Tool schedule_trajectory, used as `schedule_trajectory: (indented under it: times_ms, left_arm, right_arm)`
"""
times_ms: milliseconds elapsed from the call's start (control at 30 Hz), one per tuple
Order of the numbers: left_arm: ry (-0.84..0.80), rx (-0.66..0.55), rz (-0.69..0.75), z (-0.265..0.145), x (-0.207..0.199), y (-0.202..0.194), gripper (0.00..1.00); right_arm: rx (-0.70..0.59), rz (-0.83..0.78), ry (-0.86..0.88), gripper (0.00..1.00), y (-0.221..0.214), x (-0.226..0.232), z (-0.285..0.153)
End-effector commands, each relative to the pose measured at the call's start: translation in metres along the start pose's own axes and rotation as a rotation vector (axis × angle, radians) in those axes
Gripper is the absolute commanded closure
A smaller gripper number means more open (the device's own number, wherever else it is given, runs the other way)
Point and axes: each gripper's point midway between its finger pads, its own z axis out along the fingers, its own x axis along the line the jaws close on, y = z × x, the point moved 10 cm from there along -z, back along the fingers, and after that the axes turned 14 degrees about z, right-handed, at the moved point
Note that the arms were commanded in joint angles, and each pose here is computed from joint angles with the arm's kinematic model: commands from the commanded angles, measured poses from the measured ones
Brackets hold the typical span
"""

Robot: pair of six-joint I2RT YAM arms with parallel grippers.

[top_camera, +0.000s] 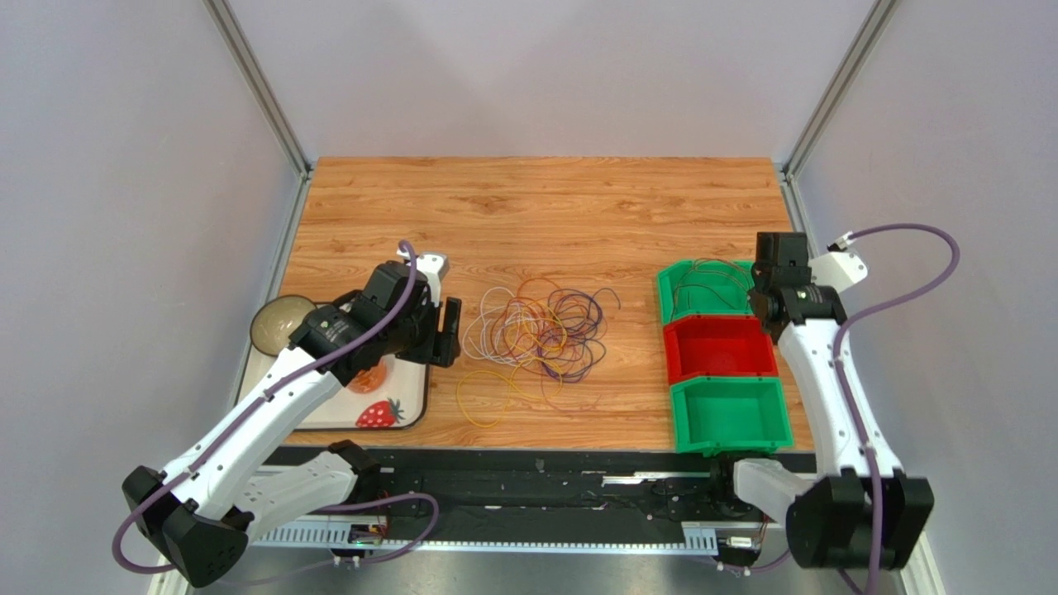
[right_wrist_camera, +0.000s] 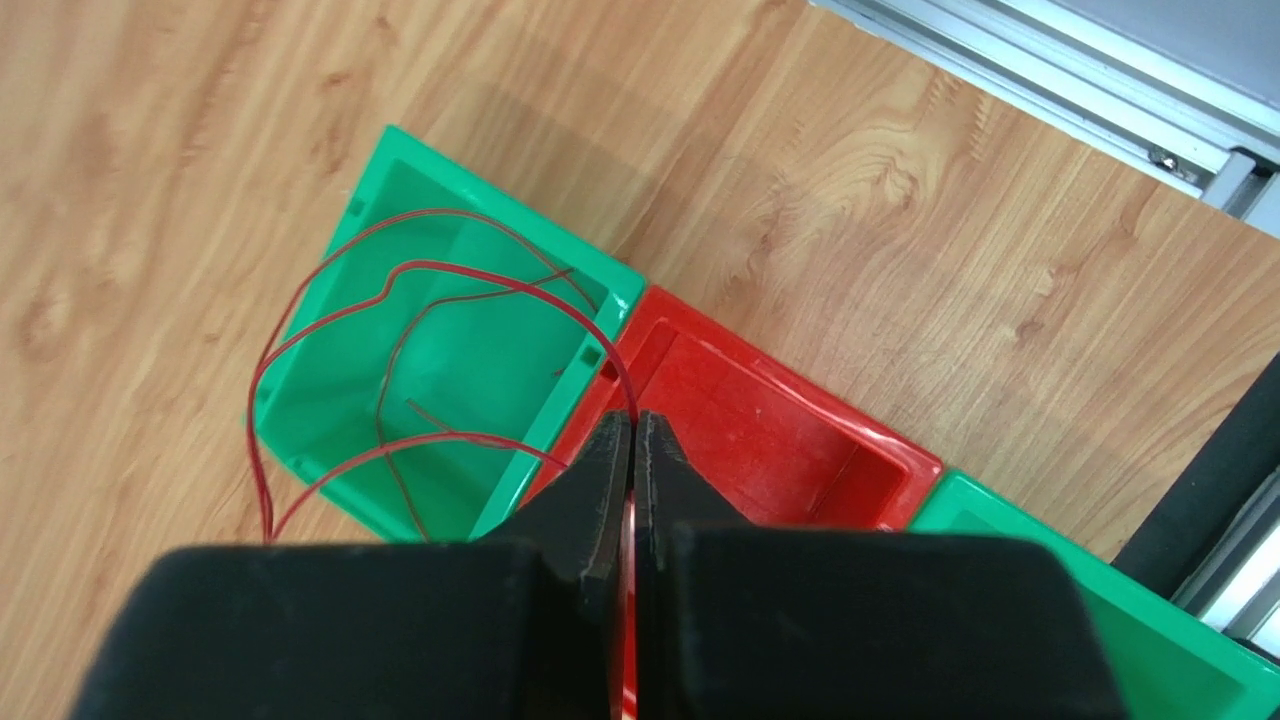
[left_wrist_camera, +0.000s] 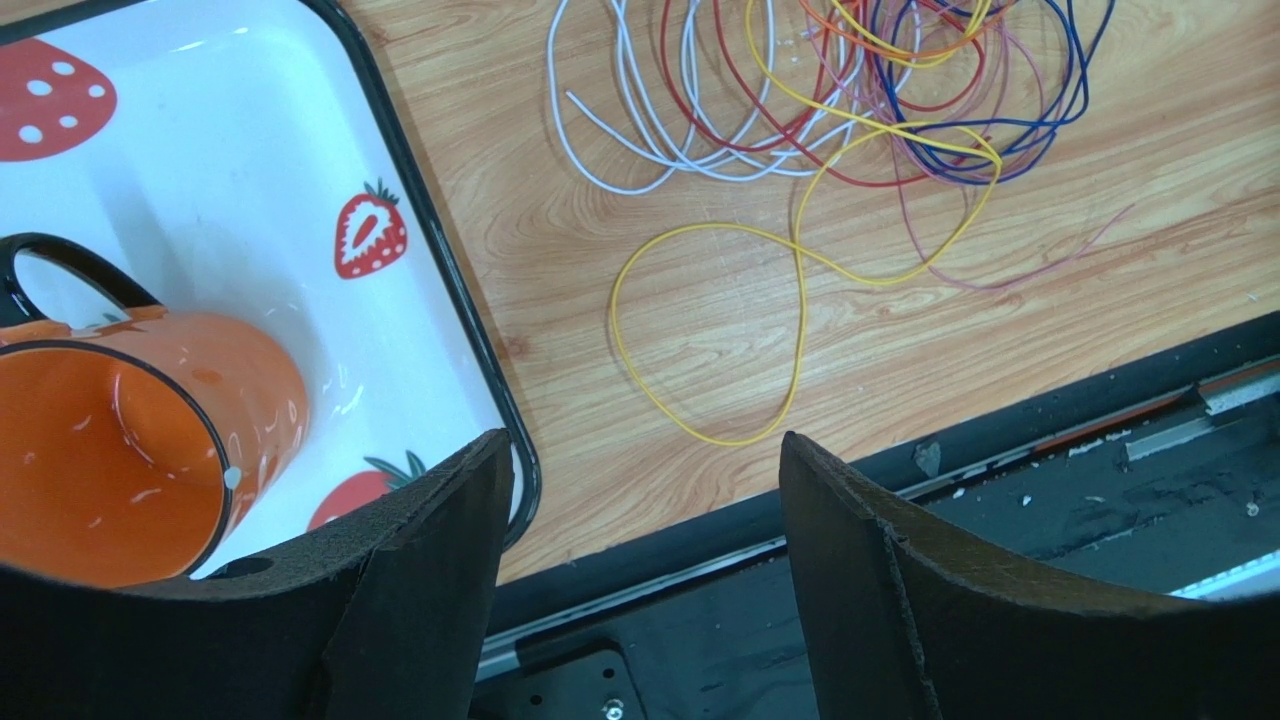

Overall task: Untangle the cables
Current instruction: Place the cable in the bin.

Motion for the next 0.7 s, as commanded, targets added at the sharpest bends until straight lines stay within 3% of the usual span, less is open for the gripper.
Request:
schedule_trajectory:
  times_ms: [0, 200, 667]
  left_arm:
    - [-0.008, -0.039, 0.012, -0.003, 0.000, 0.000, 0.26]
    - [-0.006, -0.047, 0.011, -0.004, 0.000, 0.000, 0.26]
    - [-0.002, -0.035, 0.013, -0.002, 0.000, 0.001, 0.26]
  right_arm:
    - [0.015, 0.057, -0.034, 1.00, 0.002, 0.026, 0.027]
    - [0.095, -0.002, -0.018, 1.00, -0.013, 0.039, 0.068]
    - [0.223, -0.106, 0.003, 1.00, -0.033, 0.061, 0.104]
